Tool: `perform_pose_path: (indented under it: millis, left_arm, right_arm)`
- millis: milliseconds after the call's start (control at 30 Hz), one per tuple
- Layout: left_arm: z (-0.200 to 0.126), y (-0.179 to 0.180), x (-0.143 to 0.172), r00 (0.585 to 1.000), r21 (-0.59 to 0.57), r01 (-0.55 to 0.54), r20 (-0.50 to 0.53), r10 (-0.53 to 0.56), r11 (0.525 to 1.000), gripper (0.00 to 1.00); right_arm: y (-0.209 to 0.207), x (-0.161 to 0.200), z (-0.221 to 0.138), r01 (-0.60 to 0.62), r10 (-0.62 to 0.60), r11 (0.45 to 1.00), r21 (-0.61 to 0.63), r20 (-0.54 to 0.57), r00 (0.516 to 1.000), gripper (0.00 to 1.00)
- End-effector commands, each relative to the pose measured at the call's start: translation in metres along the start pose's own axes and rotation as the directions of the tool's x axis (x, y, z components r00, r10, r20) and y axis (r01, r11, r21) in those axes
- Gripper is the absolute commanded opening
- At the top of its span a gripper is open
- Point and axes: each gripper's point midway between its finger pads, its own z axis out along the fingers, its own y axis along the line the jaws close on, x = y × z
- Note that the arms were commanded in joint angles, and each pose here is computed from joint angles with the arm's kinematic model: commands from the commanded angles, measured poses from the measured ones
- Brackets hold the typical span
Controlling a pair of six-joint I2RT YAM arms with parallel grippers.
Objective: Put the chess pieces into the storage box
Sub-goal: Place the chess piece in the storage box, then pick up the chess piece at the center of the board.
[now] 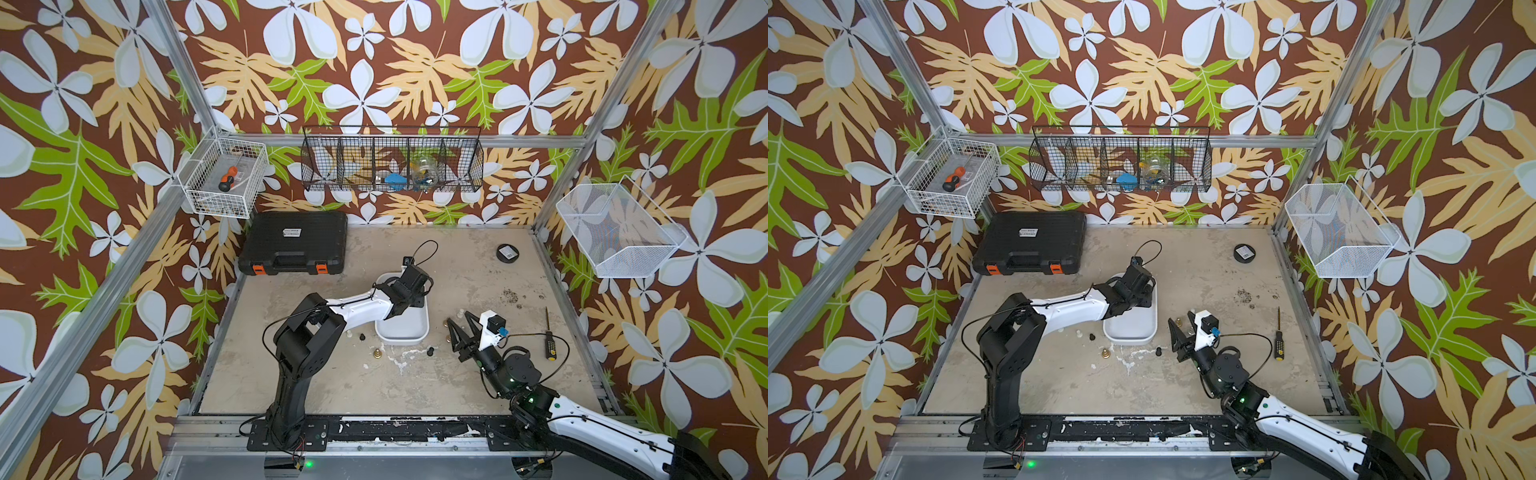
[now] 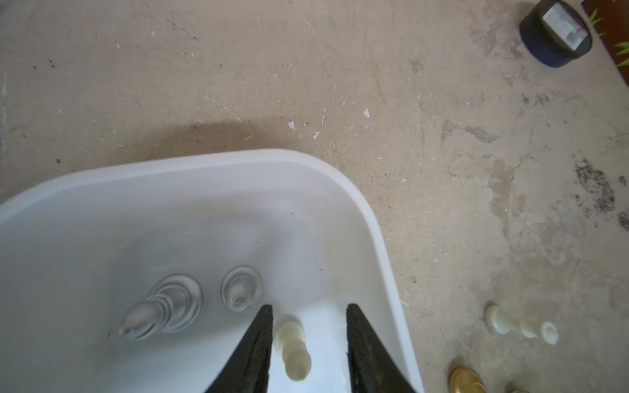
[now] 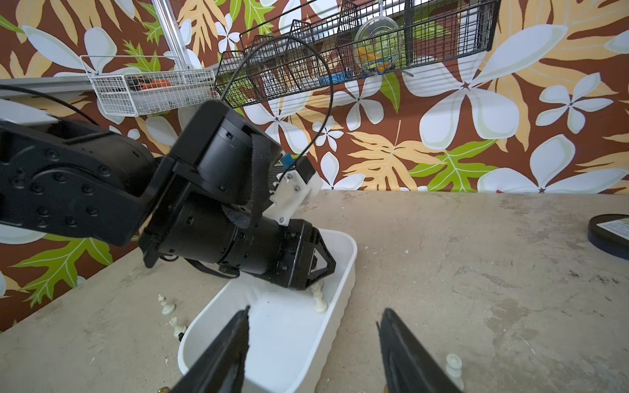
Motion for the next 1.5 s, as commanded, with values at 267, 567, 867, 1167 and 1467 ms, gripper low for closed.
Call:
perform_pose_path:
  millis: [267, 567, 867, 1167, 1467]
  left_arm:
    - [-0.106, 0.025, -0.014, 0.998, 0.025, 0.049, 0.039, -0.050, 0.998, 0.42]
    - [-0.175, 0.077, 0.050, 0.998, 0.046, 0.039, -0.053, -0.037, 0.998, 0.44]
    - [-0.244, 0.069, 0.067, 0.993, 0.353, -0.022, 0.117, -0.020, 0.935, 0.59]
    - [-0.265, 0.043, 0.071, 0.993, 0.505, -0.077, 0.115, 0.021, 0.860, 0.59]
    - [-0.267, 0.044, 0.068, 0.989, 0.509, -0.094, 0.145, 0.022, 0.856, 0.59]
  right_arm:
    - [0.043, 0.006, 0.011, 0.036, -0.053, 0.976, -0.216, -0.073, 0.996, 0.69]
    - [0.058, 0.041, 0.026, -0.045, -0.041, 0.989, -0.144, -0.545, 0.837, 0.65]
    - [0.039, 0.089, 0.002, 0.026, -0.038, 0.999, -0.028, -0.808, 0.589, 0.57]
    - [0.032, 0.117, 0.003, 0.077, -0.058, 0.997, -0.023, -0.860, 0.506, 0.51]
    - [0.022, 0.139, 0.010, 0.095, -0.064, 0.995, -0.020, -0.875, 0.481, 0.46]
